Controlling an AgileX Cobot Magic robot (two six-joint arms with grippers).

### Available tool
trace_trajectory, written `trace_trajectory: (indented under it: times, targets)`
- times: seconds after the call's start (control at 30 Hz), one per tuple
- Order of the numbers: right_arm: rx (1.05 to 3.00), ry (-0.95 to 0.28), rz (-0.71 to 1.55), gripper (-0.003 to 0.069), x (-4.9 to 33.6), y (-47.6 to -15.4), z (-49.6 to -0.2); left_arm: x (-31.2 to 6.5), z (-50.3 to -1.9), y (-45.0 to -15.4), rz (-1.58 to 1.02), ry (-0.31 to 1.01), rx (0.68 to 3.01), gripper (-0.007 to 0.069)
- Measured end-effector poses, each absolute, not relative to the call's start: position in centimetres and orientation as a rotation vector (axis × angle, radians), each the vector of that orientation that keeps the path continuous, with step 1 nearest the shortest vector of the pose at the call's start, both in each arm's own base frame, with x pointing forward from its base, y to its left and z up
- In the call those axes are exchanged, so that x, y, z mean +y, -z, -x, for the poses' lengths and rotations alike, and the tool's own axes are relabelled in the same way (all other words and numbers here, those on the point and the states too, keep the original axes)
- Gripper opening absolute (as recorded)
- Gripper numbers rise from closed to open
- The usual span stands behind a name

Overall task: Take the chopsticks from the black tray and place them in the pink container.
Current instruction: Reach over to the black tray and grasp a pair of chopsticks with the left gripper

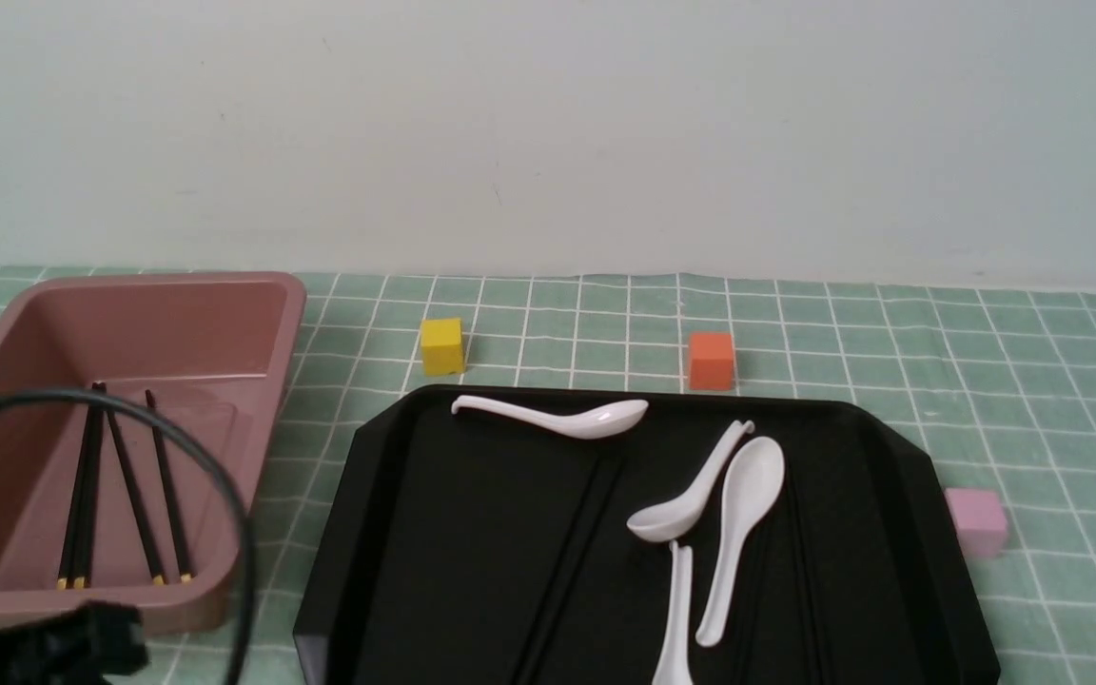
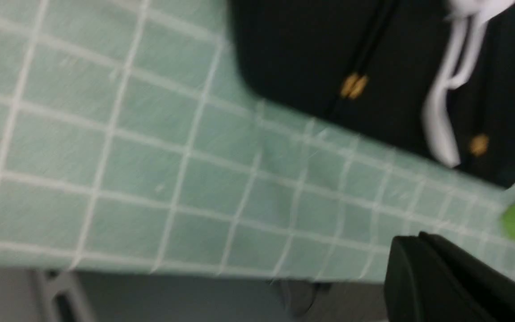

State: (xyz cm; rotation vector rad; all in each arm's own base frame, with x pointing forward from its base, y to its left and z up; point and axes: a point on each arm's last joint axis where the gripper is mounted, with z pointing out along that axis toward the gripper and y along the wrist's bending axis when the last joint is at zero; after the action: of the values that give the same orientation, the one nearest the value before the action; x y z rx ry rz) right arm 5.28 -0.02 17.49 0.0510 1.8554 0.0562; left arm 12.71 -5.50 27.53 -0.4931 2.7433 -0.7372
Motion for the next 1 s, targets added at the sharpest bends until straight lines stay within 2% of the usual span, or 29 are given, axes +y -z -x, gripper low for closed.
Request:
trace_trajectory:
  times: [0.1,0.2,0.33,0.47,0.63,0.67,0.83,1.0]
  targets:
    - [1.855,-0.056,-0.051,0.0240,0.0,-17.5,-5.3,-6.3,-14.6,-26.0,0.417,0.691,2.949,-0.0013]
    - [1.855,-0.056,-0.051,0.0240,0.0,-17.5,-5.3,-8.1,-16.0,-24.9,0.258,0.704,3.053,-0.0013]
    - [1.855,-0.056,-0.051,0.0240,0.0,-17.5,-5.3,-11.5,-17.4,-24.8,0.027,0.677,3.037,-0.0013]
    - [1.855,-0.056,-0.051,0.0240,0.0,-17.5,-5.3,-14.7,-18.7,-24.9,-0.098,0.566,2.989,0.0013]
    - [1.855,-0.056,-0.051,0.0240,0.0,-17.5,-5.3,-17.8,-21.0,-24.3,-0.191,0.375,2.964,0.0123]
    - [1.855,-0.056,-0.051,0.0240,0.0,-17.5,-5.3,-19.0,-21.9,-23.8,-0.232,0.311,2.960,0.0185]
    - [1.855,-0.056,-0.051,0.0240,0.0,-17.5,-5.3,-22.1,-24.3,-21.6,-0.383,0.176,2.954,0.0325]
    - [1.855,-0.056,-0.051,0.0240,0.0,-17.5,-5.3,-23.9,-26.0,-19.7,-0.453,0.125,2.974,0.0377]
